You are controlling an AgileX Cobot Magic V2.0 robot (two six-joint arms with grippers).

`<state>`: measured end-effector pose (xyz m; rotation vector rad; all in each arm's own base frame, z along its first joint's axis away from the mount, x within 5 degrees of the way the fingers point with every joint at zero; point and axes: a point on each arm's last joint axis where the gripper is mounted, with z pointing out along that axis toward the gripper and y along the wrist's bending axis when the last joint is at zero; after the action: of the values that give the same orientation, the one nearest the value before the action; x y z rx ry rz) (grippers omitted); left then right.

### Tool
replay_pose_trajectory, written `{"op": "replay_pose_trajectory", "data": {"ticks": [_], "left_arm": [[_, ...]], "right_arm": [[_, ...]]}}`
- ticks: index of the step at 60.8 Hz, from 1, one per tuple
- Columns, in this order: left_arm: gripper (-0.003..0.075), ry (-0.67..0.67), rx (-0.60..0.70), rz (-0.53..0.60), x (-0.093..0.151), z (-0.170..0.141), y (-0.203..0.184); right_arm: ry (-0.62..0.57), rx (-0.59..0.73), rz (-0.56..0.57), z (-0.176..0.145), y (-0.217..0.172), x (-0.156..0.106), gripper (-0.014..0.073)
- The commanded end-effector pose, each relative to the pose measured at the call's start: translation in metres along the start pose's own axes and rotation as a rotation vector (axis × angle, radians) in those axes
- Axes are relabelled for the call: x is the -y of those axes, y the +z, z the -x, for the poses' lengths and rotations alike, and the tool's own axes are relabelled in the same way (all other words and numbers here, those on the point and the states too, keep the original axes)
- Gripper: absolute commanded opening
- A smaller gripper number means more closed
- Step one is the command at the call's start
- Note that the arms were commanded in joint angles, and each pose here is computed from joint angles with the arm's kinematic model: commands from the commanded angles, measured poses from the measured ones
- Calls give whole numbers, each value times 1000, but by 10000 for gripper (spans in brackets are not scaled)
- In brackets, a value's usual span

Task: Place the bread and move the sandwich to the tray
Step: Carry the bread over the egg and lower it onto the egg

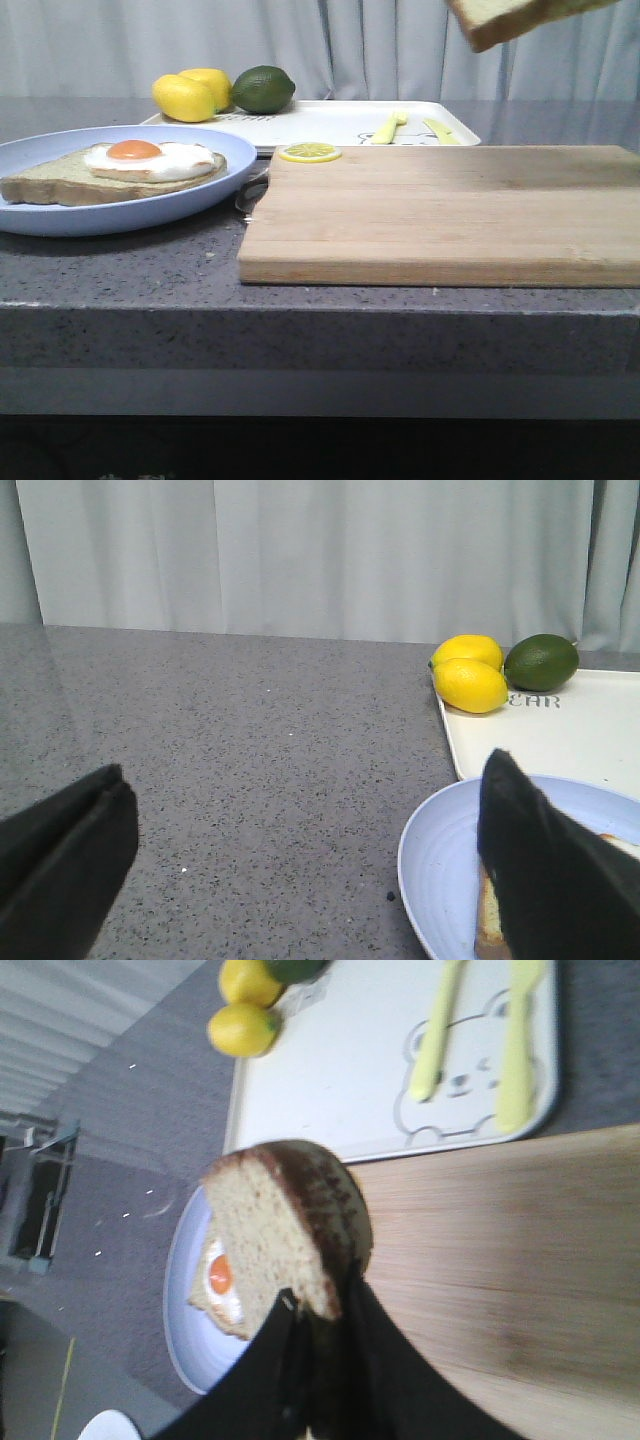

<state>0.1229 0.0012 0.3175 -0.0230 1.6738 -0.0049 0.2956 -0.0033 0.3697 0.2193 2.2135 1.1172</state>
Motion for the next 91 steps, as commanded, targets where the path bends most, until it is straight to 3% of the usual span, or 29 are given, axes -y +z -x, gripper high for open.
{"op": "replay_pose_trajectory", "data": {"ticks": [1, 17, 29, 37, 54, 71, 91], "left_arm": [[670, -3, 112, -10, 1, 19, -1], [670, -3, 112, -10, 1, 19, -1], [670, -3, 112, -10, 1, 19, -1], [670, -3, 112, -10, 1, 19, -1], [670, -3, 112, -10, 1, 19, -1], [670, -3, 112, -10, 1, 19, -1], [670, -3, 112, -10, 1, 19, -1]], "right_arm": [[-35, 52, 172, -4, 7, -47, -59], [78, 30, 360, -46, 89, -115, -59], [137, 18, 322, -91, 155, -139, -59], [144, -14, 291, -105, 191, -140, -59], [159, -67, 195, -116, 236, -110, -52], [162, -46, 166, -112, 240, -102, 148], [68, -118, 177, -113, 237, -98, 353]]}}
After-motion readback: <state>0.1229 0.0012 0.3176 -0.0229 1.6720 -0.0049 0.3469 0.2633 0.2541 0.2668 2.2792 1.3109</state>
